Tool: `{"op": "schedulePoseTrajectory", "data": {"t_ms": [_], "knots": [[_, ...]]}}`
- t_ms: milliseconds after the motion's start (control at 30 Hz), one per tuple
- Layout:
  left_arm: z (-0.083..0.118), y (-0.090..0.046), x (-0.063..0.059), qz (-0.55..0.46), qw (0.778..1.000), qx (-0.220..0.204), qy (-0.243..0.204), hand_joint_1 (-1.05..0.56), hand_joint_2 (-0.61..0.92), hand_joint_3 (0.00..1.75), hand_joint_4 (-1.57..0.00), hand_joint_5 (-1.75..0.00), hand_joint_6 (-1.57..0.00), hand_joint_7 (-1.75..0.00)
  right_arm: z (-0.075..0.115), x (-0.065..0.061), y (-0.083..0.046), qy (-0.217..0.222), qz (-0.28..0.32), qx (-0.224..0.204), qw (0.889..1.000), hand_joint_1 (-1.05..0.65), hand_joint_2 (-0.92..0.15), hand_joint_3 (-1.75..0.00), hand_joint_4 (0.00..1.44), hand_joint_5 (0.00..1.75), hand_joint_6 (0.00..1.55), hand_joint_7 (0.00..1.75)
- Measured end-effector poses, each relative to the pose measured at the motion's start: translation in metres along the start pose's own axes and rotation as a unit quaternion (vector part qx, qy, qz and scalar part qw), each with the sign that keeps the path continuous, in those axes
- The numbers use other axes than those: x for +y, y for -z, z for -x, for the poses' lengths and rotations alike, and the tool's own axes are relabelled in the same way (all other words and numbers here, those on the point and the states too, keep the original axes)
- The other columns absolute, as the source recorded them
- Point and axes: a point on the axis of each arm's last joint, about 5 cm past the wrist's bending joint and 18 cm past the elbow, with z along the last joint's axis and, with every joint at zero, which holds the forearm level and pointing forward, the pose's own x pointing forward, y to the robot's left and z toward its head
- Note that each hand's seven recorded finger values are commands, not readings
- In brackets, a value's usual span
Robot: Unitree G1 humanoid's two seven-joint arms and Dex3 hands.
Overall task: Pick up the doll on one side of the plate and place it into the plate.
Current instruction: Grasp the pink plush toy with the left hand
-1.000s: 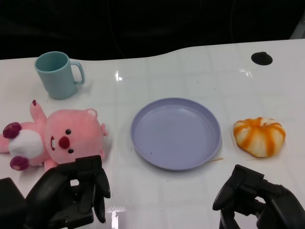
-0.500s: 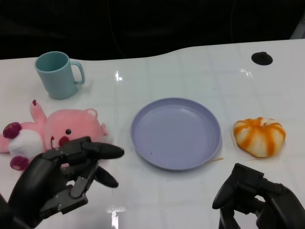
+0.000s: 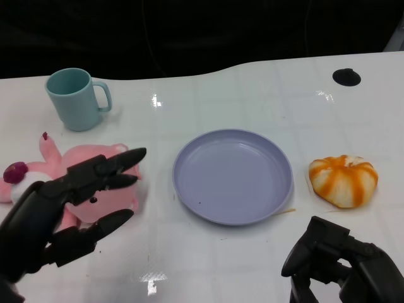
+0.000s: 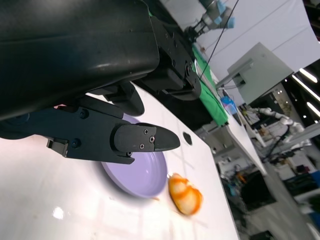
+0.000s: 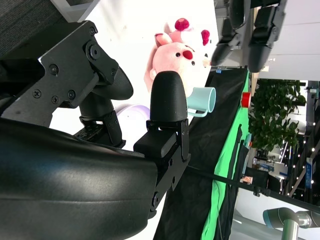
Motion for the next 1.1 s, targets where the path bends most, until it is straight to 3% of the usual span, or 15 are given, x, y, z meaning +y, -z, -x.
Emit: {"op": "schedulePoseTrajectory", "data": {"t_ms": [233, 433, 533, 667, 1100], "knots": [[-0.003, -0.013, 0.015, -0.137, 0.991, 0.01, -0.003, -0.71, 0.92, 0.11, -0.01, -0.49, -0.25, 0.0, 0.0, 0.0, 0.0, 0.0, 0.0, 0.0, 1.0, 0.02, -0.47, -1.28, 0.65, 1.73, 0.6, 1.47], [-0.007, -0.026, 0.026, -0.223, 0.973, 0.055, 0.006, -0.75, 0.92, 0.12, 0.0, -0.23, -0.14, -0.01, 0.0, 0.0, 0.0, 0.0, 0.0, 0.0, 1.0, 0.01, -0.47, -1.27, 0.65, 1.74, 0.6, 1.46], [-0.01, -0.031, 0.035, -0.306, 0.946, 0.101, 0.024, -0.74, 0.92, 0.08, 0.0, -0.14, -0.11, -0.01, 0.0, 0.0, 0.0, 0.0, 0.0, -0.001, 1.0, 0.0, -0.47, -1.27, 0.65, 1.74, 0.6, 1.47], [-0.018, -0.035, 0.037, -0.382, 0.916, 0.12, 0.036, -0.76, 0.92, 0.05, 0.0, -0.16, -0.12, -0.01, 0.0, 0.0, 0.0, 0.0, -0.001, -0.001, 1.0, 0.0, -0.48, -1.26, 0.65, 1.74, 0.6, 1.47], [-0.043, -0.013, 0.039, -0.451, 0.864, 0.21, 0.071, -0.76, 0.91, 0.01, -0.01, -0.23, -0.13, 0.0, 0.0, 0.0, 0.0, 0.002, -0.001, 0.001, 1.0, -0.01, -0.47, -1.25, 0.65, 1.73, 0.6, 1.46]]}}
